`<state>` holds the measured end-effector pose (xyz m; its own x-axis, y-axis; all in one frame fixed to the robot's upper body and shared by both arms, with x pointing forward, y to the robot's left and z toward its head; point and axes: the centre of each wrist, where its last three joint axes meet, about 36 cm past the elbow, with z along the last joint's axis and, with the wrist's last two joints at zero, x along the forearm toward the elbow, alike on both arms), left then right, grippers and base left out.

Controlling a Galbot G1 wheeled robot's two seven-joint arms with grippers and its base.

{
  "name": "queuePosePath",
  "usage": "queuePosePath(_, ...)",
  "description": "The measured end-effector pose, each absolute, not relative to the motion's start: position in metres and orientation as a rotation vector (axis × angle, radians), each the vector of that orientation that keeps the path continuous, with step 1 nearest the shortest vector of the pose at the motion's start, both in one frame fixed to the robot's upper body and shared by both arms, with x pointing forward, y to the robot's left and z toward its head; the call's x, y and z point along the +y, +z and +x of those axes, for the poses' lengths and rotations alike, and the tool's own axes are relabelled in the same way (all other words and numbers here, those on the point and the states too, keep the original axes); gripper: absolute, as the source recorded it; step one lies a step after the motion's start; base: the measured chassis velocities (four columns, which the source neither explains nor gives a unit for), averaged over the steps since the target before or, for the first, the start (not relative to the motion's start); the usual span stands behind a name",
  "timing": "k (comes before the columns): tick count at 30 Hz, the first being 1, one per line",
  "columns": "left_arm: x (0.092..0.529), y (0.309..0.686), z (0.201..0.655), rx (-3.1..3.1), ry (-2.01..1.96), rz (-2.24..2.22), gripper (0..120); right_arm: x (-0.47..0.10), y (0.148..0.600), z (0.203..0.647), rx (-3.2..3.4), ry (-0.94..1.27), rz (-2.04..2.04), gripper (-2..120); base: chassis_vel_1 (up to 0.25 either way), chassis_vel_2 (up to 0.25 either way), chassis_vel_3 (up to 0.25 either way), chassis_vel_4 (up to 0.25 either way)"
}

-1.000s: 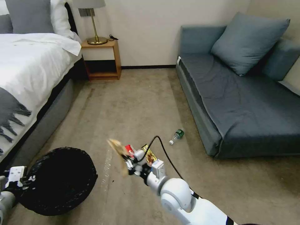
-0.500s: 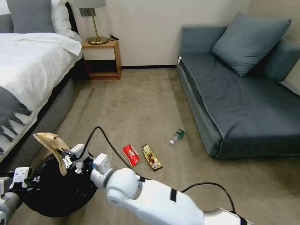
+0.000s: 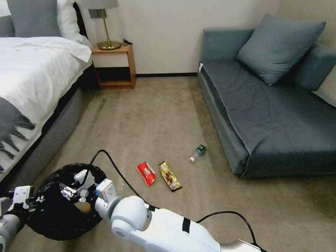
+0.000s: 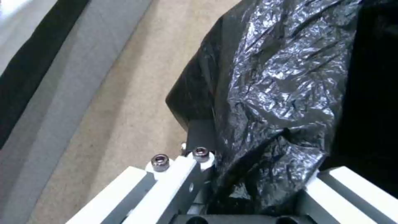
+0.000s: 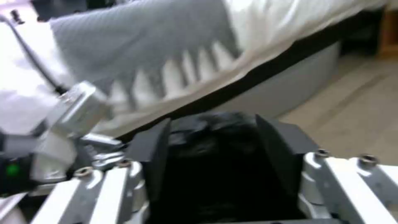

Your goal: Pick up the trash bin, then pick up the garbage on the floor and place it into the trash bin.

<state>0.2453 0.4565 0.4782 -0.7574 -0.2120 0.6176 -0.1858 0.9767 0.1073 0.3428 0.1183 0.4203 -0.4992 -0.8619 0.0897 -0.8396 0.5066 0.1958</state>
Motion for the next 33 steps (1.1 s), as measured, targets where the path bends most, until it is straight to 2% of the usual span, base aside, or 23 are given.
queuePosePath(1,0.456,0.478,0.245,-2.449,-0.051,0.277,3,0.118,0.42,0.343,-2.571,-0.188,1.467,57,0.0,0.0,0.0,0.0)
queuePosePath(5,0.458,0.477,0.247,-2.45,-0.049,0.281,3,0.066,0.401,0.349,-2.753,-0.088,1.37,76,0.0,0.0,0.0,0.0)
queuePosePath(7,0.458,0.477,0.248,-2.45,-0.048,0.282,3,0.052,0.396,0.351,-2.789,-0.064,1.343,79,0.0,0.0,0.0,0.0)
queuePosePath(11,0.46,0.475,0.248,-2.449,-0.042,0.29,3,-0.037,0.367,0.359,-2.984,0.137,1.157,98,0.0,0.0,0.0,0.0)
queuePosePath(13,0.461,0.475,0.248,-2.449,-0.04,0.291,3,-0.055,0.363,0.359,-3.016,0.171,1.107,98,0.0,0.0,0.0,0.0)
queuePosePath(17,0.461,0.472,0.249,-2.447,-0.029,0.294,3,-0.136,0.347,0.357,-3.117,0.19,0.832,100,0.0,0.0,0.0,0.0)
queuePosePath(18,0.461,0.472,0.249,-2.447,-0.029,0.294,3,-0.136,0.347,0.357,-3.117,0.19,0.832,100,0.0,0.0,0.0,0.0)
queuePosePath(22,0.46,0.473,0.247,-2.444,-0.032,0.296,3,-0.183,0.337,0.328,-3.116,0.164,0.739,100,0.0,0.0,0.0,0.0)
queuePosePath(27,0.462,0.475,0.244,-2.448,-0.03,0.313,3,-0.192,0.327,0.303,-3.085,0.083,0.73,100,0.0,0.0,0.0,0.0)
queuePosePath(33,0.463,0.475,0.24,-2.443,-0.026,0.324,3,-0.186,0.32,0.294,-3.071,0.027,0.754,100,0.0,0.0,0.0,0.0)
